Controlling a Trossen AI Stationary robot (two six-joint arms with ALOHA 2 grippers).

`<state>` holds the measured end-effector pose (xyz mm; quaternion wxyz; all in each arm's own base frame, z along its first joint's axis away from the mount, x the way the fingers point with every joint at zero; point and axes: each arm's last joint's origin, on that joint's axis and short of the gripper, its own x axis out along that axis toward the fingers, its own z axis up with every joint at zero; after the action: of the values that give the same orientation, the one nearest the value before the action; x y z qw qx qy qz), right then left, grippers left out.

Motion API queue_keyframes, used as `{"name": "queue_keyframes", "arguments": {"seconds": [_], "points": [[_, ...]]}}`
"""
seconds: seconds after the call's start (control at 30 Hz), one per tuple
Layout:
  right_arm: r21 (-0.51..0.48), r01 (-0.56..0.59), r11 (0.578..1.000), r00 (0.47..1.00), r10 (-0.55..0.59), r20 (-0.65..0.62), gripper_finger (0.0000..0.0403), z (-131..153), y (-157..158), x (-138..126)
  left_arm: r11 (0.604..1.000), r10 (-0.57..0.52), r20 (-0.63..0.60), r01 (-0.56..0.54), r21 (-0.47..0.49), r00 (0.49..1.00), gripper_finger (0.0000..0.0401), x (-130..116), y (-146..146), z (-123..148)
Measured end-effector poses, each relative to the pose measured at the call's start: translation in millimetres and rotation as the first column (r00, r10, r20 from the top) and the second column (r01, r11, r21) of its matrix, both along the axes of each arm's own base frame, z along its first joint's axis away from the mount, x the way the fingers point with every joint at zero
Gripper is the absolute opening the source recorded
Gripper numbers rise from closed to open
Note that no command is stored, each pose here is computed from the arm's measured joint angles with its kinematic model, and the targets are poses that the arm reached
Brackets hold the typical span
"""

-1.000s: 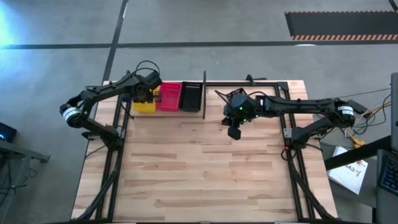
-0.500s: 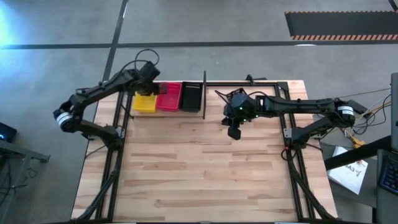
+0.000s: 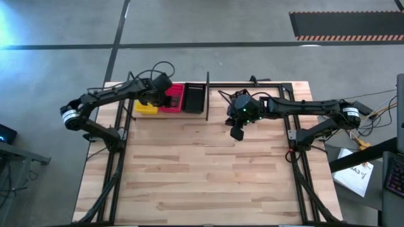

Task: Stack baskets on shelf by color
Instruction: Adjust the stack of red bins on the shelf, then stack the black bin on top of the black bin on the shelf

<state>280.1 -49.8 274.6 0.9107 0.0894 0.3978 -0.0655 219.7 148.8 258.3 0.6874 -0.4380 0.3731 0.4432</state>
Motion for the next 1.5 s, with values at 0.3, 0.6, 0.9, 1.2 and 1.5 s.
{"name": "queue_keyframes", "arguments": {"seconds": [0.3, 0.6, 0.9, 1.2, 1.5], "points": [[0.028, 0.040, 0.999, 0.996, -0.038, -0.077, 0.0043, 16.1, 0.6, -5.6, 1.000, -0.013, -0.051, 0.011, -0.025, 0.999, 0.0111, 1.1, -10.6, -3.7], [-0.021, 0.125, 0.992, 0.988, -0.126, -0.092, 0.0043, 33.2, -1.7, -8.2, 1.000, -0.013, -0.044, 0.012, -0.028, 0.999, 0.0111, 2.6, -16.7, -1.4], [0.085, 0.405, 0.910, 0.890, -0.371, -0.266, 0.0050, 6.9, -27.8, -23.7, 0.989, -0.078, 0.053, 0.071, 0.129, 0.996, 0.0111, -8.4, -22.3, 41.0], [0.027, 0.040, 0.999, 0.874, -0.022, -0.485, 0.0128, -28.3, -61.5, -49.5, 0.935, -0.290, 0.129, 0.251, 0.251, 0.948, 0.0111, -16.0, -51.7, 65.7], [-0.116, -0.429, 0.896, 0.696, 0.246, -0.675, 0.0154, -67.3, -67.6, -56.6, 0.884, -0.433, 0.158, 0.384, 0.268, 0.887, 0.0111, -5.5, -86.3, 60.1]]}}
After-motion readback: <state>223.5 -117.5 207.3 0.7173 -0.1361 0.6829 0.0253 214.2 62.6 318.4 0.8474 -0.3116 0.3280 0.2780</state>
